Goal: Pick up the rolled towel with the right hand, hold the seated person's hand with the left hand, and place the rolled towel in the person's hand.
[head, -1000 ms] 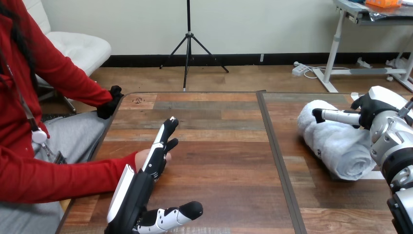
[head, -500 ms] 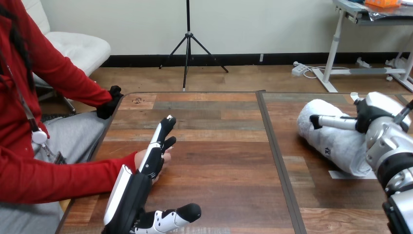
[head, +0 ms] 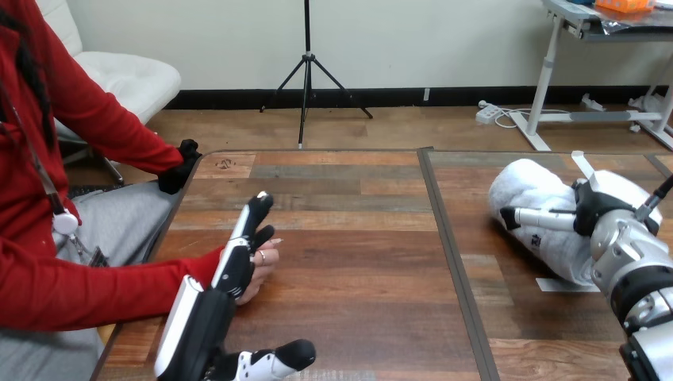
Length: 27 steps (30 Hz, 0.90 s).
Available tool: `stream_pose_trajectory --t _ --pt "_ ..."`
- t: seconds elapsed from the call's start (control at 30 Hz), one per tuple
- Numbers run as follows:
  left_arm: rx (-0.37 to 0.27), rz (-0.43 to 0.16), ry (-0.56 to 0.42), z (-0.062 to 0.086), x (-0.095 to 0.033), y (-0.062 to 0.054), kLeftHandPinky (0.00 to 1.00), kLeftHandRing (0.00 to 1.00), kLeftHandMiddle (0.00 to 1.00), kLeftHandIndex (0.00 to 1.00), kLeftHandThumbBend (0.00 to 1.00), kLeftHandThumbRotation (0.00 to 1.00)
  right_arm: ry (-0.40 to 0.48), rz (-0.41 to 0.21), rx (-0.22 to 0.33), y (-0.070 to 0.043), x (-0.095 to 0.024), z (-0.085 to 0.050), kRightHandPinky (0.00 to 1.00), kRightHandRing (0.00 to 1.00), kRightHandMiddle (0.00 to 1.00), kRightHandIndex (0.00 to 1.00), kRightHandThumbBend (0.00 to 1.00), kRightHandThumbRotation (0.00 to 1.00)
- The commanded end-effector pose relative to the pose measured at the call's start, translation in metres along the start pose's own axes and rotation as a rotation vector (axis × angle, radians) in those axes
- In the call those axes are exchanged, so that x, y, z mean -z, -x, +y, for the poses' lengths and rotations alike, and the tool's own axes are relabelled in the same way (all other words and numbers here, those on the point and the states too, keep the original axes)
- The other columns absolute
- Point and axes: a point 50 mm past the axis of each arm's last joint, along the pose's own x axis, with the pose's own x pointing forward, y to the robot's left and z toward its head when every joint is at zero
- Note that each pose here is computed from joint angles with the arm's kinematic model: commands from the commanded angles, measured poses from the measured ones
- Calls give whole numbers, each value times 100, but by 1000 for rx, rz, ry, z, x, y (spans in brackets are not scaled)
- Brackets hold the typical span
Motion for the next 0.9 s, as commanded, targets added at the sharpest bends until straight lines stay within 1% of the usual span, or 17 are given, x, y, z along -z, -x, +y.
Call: stream_pose_trajectory --t 0.0,0.17,0.23,0.37,0.43,0.47,0.5,0.53,0.73,0.87 --pt "7 -102 -21 6 -10 -11 95 100 100 100 100 66 17 -51 -15 2 -13 12 83 91 94 98 100 79" --pt "9 -93 -24 9 -12 -7 97 100 100 100 100 68 37 -47 -27 3 -11 19 82 90 94 98 100 81" --pt "10 -89 -22 10 -12 -5 98 100 100 100 100 68 44 -46 -30 3 -11 21 79 89 93 99 100 82" --pt "5 -90 -25 13 -15 -1 98 100 100 100 100 68 -3 -29 -23 4 -9 27 72 89 92 97 100 81" --pt "4 -93 -27 13 -16 0 98 100 100 100 100 68 -16 -23 -19 4 -8 30 67 88 91 95 100 80" --pt "4 -97 -26 14 -17 0 98 100 100 100 100 68 -14 -22 -20 4 -8 32 65 88 90 95 100 79" --pt "4 -100 -25 14 -17 1 99 100 100 100 100 68 -10 -22 -22 5 -7 33 60 88 89 93 100 79" --pt "4 -102 -24 14 -18 1 99 100 100 100 100 68 -8 -22 -22 5 -7 33 59 88 89 93 100 78" --pt "8 -113 -22 17 -21 5 100 100 100 100 100 67 -53 6 -23 6 -5 41 53 91 91 92 100 76" --pt "0 -118 -23 20 -24 7 100 100 100 100 100 67 -51 10 -14 7 -3 45 52 93 94 93 100 75"
